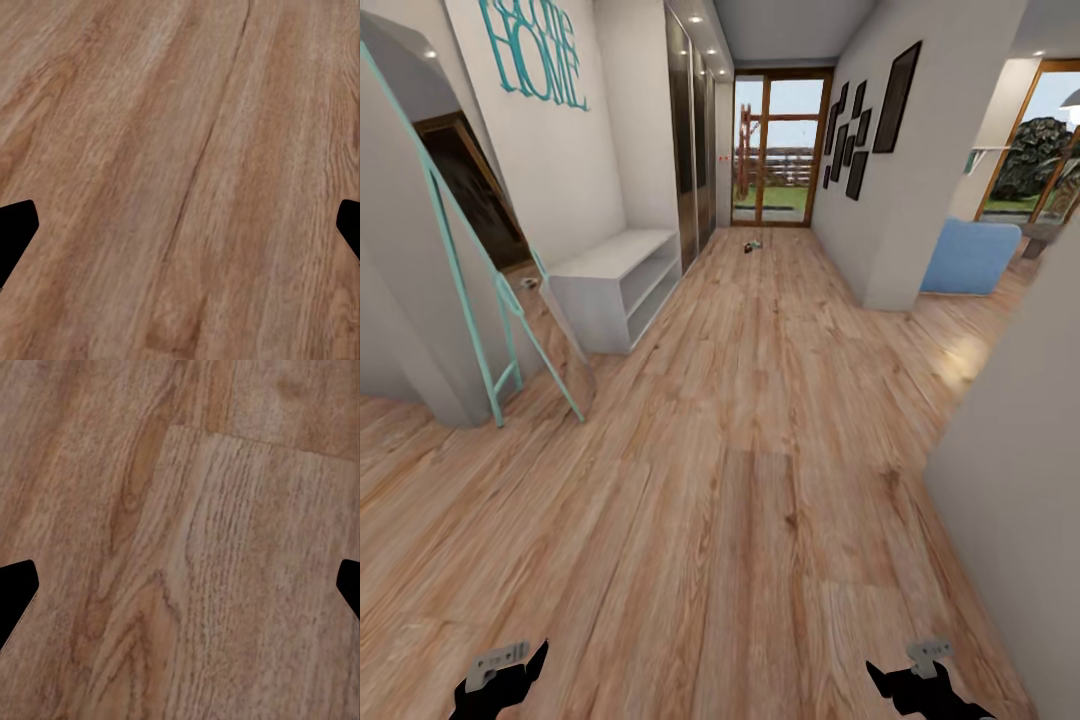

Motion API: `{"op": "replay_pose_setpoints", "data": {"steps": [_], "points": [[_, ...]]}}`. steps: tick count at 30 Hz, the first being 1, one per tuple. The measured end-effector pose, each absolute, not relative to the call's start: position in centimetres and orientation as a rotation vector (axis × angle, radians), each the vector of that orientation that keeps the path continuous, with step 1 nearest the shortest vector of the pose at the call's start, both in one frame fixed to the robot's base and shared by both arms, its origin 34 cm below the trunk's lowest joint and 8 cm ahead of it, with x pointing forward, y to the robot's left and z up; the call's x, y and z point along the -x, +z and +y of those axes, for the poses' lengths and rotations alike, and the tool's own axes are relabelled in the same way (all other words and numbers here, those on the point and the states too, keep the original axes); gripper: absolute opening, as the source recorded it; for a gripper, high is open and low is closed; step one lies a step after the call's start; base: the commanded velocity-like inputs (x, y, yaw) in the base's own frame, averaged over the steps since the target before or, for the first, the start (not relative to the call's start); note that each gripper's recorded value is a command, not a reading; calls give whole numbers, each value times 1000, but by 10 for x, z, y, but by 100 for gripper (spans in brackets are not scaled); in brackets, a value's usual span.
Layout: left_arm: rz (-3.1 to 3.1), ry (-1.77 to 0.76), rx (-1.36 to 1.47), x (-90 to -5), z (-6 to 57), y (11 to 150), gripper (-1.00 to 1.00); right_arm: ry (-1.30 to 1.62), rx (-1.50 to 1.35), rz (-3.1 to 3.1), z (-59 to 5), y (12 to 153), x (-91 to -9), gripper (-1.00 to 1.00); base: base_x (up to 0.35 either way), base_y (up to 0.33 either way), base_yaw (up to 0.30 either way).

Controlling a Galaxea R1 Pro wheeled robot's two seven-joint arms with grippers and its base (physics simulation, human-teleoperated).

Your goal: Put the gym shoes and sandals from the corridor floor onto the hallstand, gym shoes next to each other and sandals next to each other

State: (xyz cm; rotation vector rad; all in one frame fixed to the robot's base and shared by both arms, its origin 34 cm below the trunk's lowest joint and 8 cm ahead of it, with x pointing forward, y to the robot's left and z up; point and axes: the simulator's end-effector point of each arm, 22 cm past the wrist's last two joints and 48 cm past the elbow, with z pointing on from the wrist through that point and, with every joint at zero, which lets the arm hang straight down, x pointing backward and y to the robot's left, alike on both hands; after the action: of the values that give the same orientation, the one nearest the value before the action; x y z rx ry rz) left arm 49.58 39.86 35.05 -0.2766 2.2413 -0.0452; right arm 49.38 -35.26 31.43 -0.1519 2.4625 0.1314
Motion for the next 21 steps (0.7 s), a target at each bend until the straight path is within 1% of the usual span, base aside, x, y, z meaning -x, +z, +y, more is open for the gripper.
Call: {"op": "replay_pose_setpoints", "data": {"steps": [17,21], "points": [[2230,-47,275,-499,399,355,100,130,152,2451,-353,319,-497,100,338,0,0],[2230,-47,275,-499,398,355,100,130,152,2451,-353,319,-497,100,338,0,-101]]}}
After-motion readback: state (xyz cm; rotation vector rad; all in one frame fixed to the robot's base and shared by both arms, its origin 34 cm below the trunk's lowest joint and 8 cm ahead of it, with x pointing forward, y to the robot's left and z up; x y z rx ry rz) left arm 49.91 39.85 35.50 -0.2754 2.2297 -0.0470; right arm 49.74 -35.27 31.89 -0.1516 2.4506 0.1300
